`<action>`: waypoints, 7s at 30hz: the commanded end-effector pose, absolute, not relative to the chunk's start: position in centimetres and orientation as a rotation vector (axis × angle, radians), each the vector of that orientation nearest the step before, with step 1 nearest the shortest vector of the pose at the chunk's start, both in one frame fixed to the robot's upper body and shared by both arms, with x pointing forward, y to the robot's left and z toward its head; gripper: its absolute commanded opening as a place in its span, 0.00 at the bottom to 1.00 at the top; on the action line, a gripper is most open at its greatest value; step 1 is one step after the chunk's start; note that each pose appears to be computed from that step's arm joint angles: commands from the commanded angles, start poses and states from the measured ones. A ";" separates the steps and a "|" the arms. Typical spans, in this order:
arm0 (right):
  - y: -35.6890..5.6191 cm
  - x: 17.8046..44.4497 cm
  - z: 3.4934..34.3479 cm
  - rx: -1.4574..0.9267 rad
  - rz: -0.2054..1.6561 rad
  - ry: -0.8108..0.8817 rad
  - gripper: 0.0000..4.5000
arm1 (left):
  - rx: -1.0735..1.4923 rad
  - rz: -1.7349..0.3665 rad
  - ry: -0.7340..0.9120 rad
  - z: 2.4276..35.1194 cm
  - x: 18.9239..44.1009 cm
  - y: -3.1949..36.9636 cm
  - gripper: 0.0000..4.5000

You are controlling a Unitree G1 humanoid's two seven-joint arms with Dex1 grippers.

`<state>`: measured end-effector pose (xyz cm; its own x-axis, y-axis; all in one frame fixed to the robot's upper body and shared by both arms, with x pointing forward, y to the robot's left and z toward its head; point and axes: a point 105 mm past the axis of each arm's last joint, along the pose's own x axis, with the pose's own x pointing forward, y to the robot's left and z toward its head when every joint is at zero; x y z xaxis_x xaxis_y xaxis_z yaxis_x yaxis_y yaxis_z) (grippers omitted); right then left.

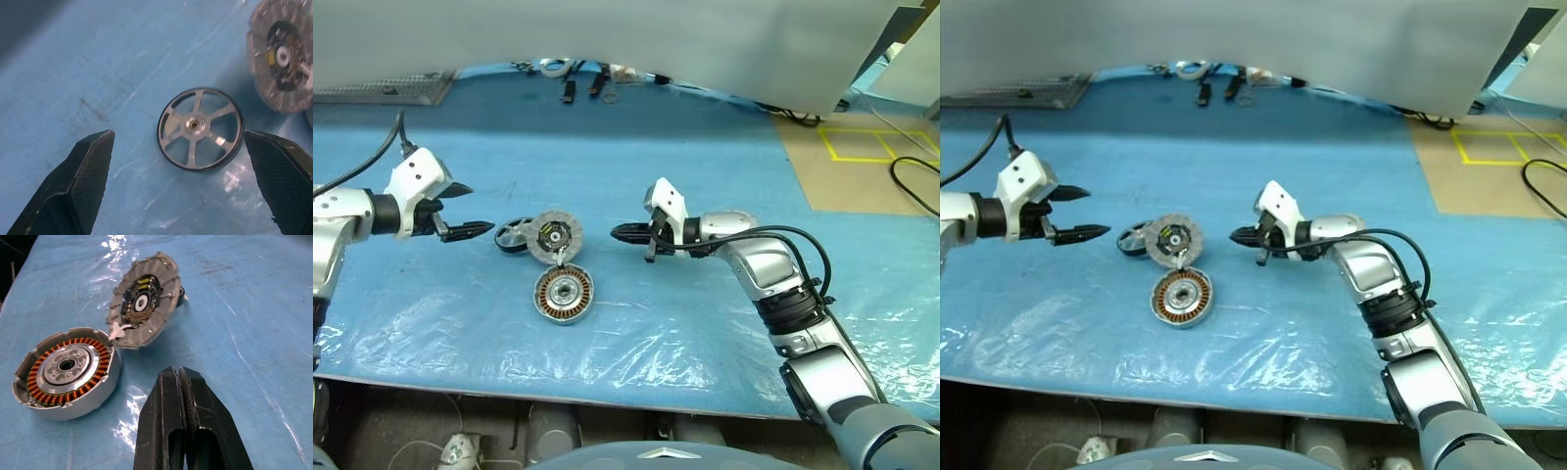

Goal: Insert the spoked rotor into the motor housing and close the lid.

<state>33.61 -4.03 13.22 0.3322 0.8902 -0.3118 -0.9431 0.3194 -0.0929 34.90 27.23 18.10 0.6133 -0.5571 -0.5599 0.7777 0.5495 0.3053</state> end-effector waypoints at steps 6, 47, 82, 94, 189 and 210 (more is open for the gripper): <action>-4.1 32.6 13.5 -0.273 1.190 0.181 0.01 | 0.674 -0.943 0.526 18.2 39.0 25.2 0.99; -6.2 30.2 10.2 -0.316 1.086 0.266 0.01 | 0.594 -1.132 0.624 14.5 38.1 23.0 0.99; -6.0 29.5 9.8 -0.340 1.077 0.279 0.00 | 0.687 -1.148 0.671 12.2 37.9 22.6 0.79; -5.9 29.4 9.9 -0.344 1.081 0.285 0.00 | 0.690 -1.111 0.674 11.2 38.3 22.2 0.79; -7.6 28.7 9.8 -0.426 1.244 0.248 0.00 | 1.113 -1.407 0.412 18.1 29.2 14.8 0.99; -7.8 28.4 8.6 -0.460 1.212 0.280 0.00 | 1.355 -1.647 0.279 17.2 30.1 14.4 0.99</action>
<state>28.59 -8.09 7.76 0.3257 0.8234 -0.4646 -0.9454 0.2869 -0.1544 30.03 14.16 16.67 0.0526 -0.5298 -0.8465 0.7822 -0.5051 0.3647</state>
